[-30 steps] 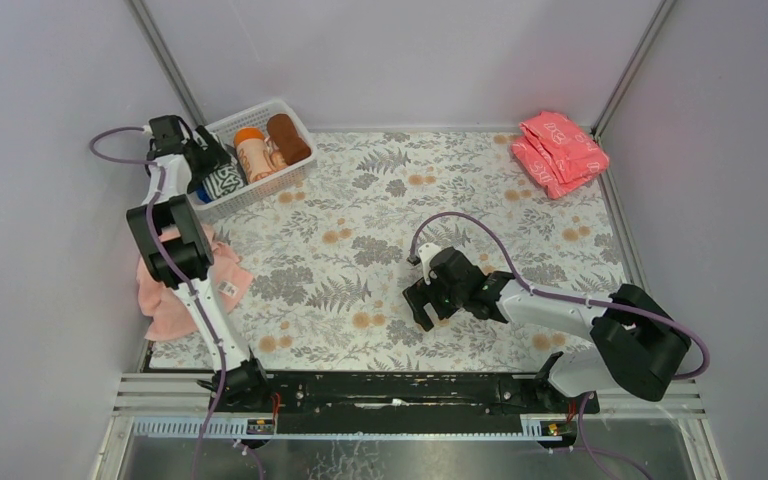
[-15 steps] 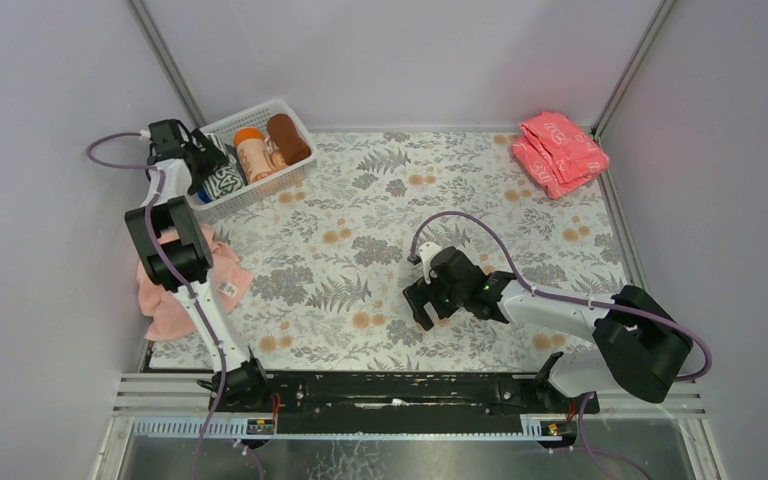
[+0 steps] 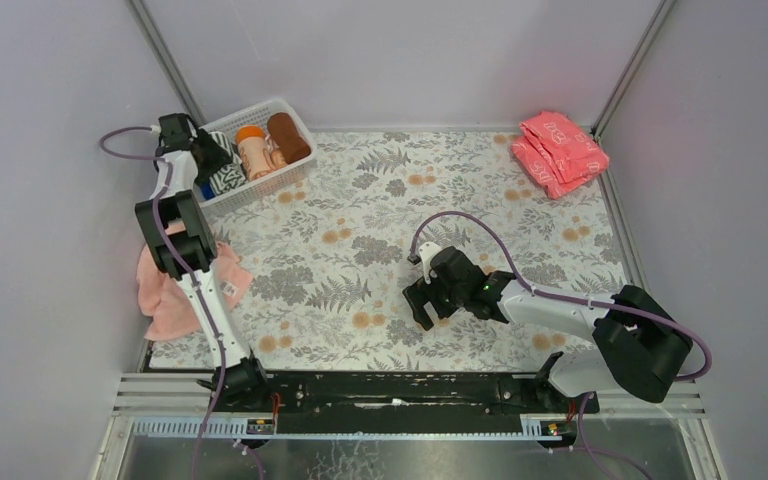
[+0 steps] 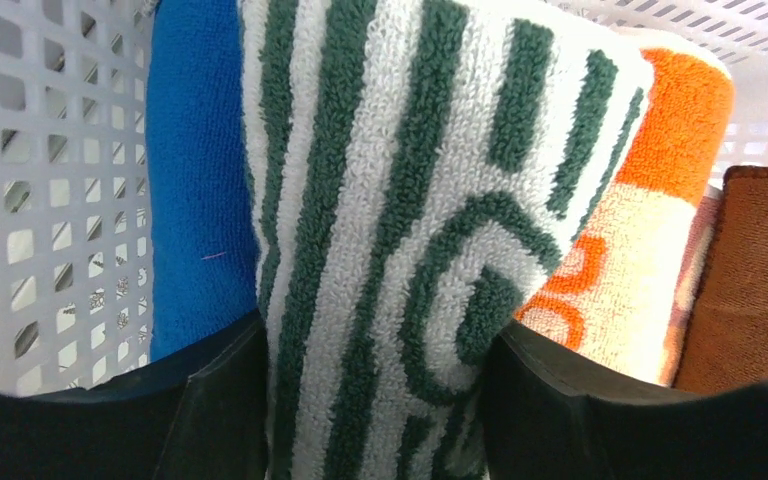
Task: Roll the towels
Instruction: Place the towel in the bin.
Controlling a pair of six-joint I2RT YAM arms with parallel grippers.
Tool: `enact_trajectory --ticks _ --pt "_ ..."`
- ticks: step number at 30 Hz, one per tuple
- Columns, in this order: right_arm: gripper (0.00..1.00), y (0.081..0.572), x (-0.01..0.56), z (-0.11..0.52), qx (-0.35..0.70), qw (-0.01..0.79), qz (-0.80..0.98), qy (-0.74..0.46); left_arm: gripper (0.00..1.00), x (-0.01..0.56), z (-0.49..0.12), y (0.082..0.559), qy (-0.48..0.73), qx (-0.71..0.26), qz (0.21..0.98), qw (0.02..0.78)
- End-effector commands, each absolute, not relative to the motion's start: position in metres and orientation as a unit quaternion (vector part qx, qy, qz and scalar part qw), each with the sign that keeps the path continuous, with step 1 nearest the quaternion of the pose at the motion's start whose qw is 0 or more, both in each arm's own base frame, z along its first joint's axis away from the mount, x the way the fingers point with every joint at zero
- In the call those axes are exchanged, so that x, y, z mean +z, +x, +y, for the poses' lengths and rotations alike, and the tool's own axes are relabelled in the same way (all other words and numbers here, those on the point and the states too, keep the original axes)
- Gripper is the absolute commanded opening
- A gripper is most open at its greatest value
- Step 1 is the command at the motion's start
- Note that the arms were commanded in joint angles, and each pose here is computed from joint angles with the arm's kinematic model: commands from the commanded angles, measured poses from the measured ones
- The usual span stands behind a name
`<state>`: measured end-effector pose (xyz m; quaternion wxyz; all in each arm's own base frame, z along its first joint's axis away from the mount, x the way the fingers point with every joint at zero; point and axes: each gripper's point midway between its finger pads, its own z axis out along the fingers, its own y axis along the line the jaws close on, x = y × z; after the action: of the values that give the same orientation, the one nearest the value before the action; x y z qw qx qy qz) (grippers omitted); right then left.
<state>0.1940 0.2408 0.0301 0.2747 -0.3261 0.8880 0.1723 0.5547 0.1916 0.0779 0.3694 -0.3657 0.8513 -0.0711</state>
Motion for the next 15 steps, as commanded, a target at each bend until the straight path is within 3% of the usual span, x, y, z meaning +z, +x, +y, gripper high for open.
enact_trajectory --ticks 1,8,15 --pt "1.00 0.201 0.037 0.244 0.176 0.289 0.885 -0.320 0.66 -0.002 0.186 0.513 -0.390 -0.017 0.888 0.244" --pt "1.00 0.201 0.038 0.244 0.178 0.291 0.884 -0.318 0.87 0.060 0.190 0.524 -0.389 -0.023 0.858 0.335" --pt "1.00 0.200 0.040 0.243 0.182 0.293 0.884 -0.317 0.96 0.109 0.190 0.525 -0.381 -0.027 0.828 0.411"
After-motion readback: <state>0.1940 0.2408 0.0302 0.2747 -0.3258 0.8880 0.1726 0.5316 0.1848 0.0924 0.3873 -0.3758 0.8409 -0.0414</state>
